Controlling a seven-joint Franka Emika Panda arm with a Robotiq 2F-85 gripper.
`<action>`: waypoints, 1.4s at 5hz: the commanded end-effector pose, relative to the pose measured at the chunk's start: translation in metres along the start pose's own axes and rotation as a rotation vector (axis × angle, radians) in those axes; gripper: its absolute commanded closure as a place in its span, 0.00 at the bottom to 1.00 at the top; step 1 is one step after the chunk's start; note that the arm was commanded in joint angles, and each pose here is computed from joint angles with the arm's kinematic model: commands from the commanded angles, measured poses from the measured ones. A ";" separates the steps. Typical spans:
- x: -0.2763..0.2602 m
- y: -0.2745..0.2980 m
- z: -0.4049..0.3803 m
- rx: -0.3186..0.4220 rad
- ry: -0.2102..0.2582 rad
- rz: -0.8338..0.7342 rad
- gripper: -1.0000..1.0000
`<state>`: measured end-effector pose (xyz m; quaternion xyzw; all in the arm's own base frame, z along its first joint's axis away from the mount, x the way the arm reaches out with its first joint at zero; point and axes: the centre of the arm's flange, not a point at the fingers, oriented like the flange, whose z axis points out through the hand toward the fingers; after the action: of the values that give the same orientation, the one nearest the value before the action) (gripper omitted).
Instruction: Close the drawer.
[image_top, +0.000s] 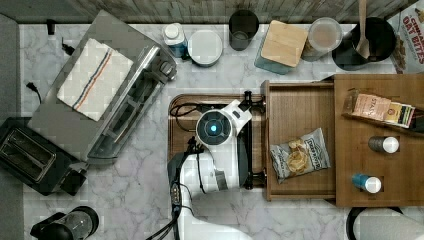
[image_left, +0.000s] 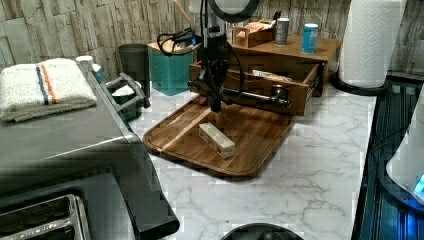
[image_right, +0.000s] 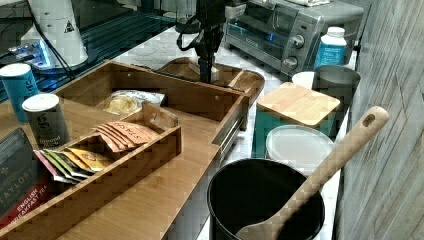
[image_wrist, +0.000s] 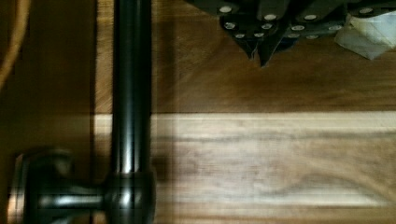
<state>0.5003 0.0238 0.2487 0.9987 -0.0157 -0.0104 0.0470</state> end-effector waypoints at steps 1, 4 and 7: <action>0.000 0.009 -0.003 -0.006 -0.007 -0.040 1.00; 0.015 0.084 -0.019 0.019 0.040 -0.060 1.00; 0.033 0.218 -0.069 0.005 0.115 0.035 1.00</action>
<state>0.4924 -0.0788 0.2475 0.9973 0.0535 -0.0459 0.0229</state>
